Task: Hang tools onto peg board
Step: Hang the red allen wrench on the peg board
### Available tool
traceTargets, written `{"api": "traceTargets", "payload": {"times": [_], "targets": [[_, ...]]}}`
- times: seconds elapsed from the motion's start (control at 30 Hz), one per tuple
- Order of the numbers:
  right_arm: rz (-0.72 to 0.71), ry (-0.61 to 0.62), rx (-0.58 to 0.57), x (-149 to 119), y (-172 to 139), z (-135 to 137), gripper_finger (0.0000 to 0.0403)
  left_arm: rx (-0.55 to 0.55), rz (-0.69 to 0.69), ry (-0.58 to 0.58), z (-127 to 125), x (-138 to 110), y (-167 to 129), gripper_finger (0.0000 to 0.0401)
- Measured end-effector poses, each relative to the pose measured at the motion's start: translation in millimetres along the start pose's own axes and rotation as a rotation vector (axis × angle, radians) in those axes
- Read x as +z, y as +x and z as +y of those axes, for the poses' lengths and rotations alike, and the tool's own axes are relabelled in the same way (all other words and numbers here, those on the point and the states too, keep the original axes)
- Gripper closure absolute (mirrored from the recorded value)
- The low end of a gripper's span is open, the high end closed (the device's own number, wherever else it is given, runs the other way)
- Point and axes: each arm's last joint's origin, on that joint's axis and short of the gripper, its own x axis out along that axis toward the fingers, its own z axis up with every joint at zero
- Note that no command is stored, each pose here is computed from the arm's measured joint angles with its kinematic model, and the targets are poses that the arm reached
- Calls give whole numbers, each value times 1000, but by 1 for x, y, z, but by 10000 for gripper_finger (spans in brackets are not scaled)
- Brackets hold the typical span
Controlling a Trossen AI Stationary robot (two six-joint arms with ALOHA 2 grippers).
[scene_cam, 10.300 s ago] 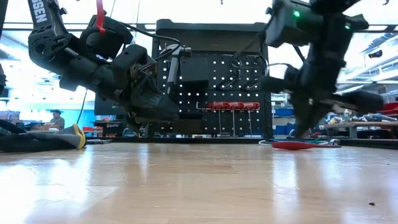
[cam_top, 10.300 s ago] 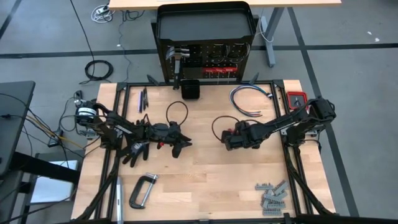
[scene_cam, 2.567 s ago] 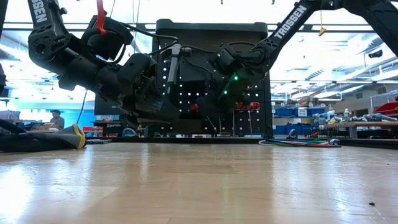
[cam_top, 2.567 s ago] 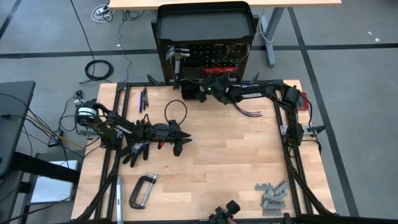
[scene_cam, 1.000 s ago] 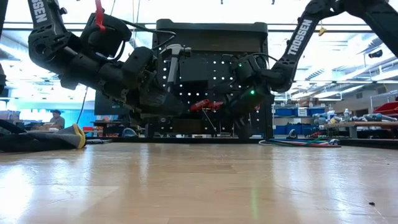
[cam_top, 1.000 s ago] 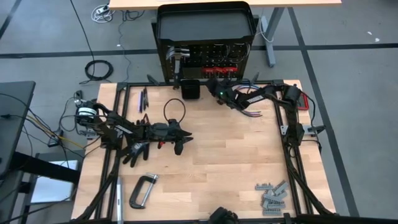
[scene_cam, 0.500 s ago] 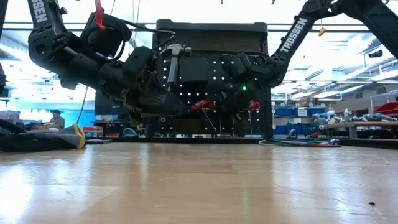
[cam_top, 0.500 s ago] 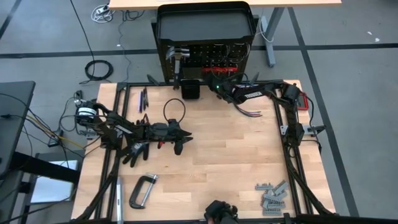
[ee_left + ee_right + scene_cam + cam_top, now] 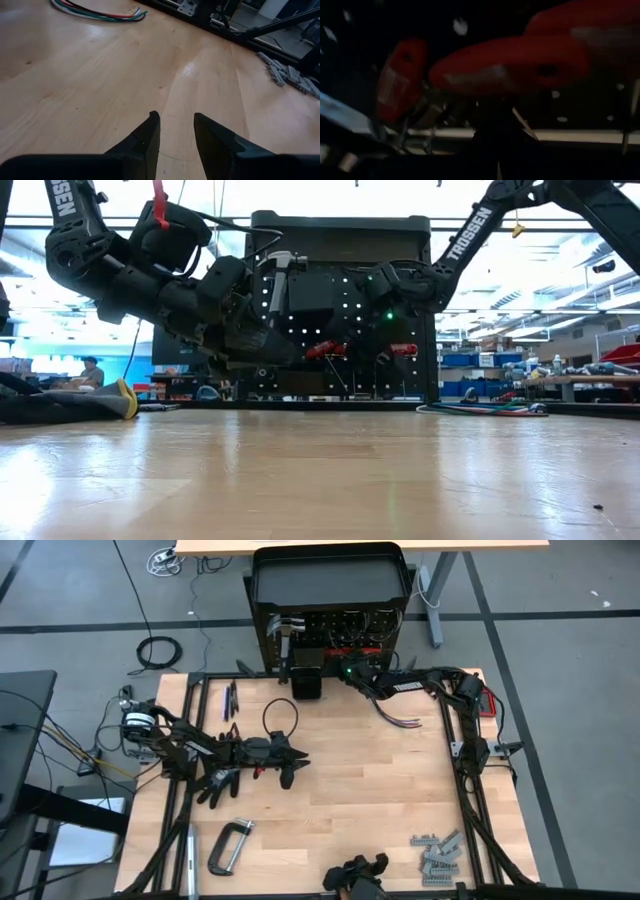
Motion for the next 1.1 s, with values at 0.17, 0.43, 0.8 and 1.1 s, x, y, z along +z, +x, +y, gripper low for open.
{"api": "traceTargets", "payload": {"times": [0.17,0.43,0.8,1.1], "targets": [[35,-91,-8,0,0,1,398,0,0,1,0,0,0,276],[104,-128,-51,-22,14,-14,398,0,1,2,0,0,0,276],[67,-145,-27,-19,18,-11,398,1,4,3,0,0,0,276],[201,-256,84,-15,22,-13,398,0,3,3,0,0,0,276]]}}
